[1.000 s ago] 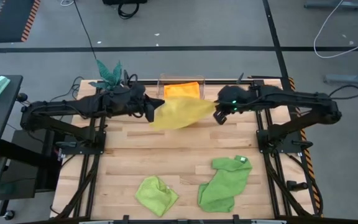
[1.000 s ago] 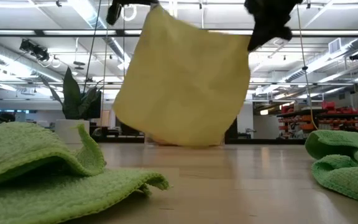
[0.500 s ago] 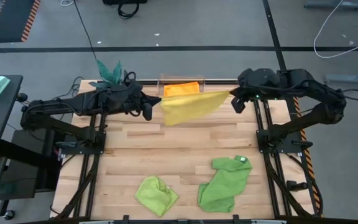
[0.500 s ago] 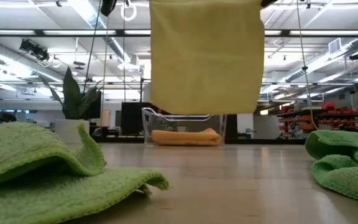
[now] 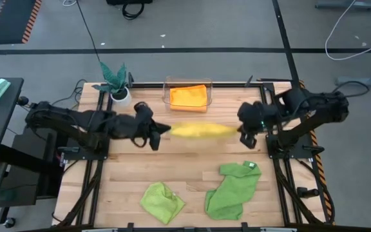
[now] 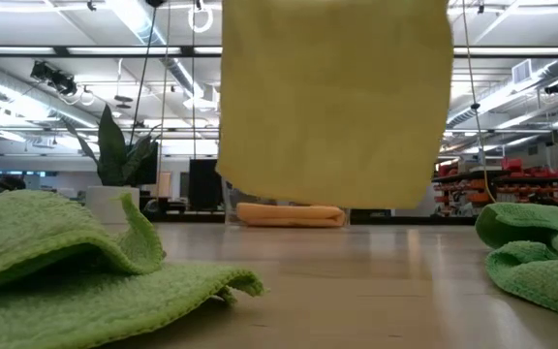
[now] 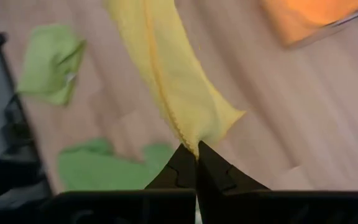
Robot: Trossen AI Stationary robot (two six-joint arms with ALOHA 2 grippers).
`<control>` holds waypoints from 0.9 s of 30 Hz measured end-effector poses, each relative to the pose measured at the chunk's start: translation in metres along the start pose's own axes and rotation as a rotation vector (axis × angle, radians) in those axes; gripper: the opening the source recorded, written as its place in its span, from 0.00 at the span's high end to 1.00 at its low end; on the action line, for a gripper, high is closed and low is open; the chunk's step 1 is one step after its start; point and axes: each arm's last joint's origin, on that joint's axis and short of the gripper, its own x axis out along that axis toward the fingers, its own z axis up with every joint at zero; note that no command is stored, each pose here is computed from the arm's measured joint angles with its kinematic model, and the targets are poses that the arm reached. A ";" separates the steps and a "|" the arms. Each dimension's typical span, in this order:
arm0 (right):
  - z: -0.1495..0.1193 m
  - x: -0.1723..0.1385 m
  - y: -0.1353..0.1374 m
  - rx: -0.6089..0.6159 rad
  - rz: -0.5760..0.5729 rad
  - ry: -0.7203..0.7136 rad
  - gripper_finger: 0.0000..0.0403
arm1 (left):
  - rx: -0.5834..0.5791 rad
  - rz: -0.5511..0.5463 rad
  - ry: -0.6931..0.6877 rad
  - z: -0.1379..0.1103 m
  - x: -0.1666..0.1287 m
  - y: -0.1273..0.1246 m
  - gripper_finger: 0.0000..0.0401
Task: Fold microfiber towels
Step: Fold the yellow towel
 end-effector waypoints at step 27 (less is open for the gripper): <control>-0.002 0.053 -0.012 -0.018 -0.033 0.223 1.00 | -0.049 0.247 0.169 -0.059 0.021 -0.004 1.00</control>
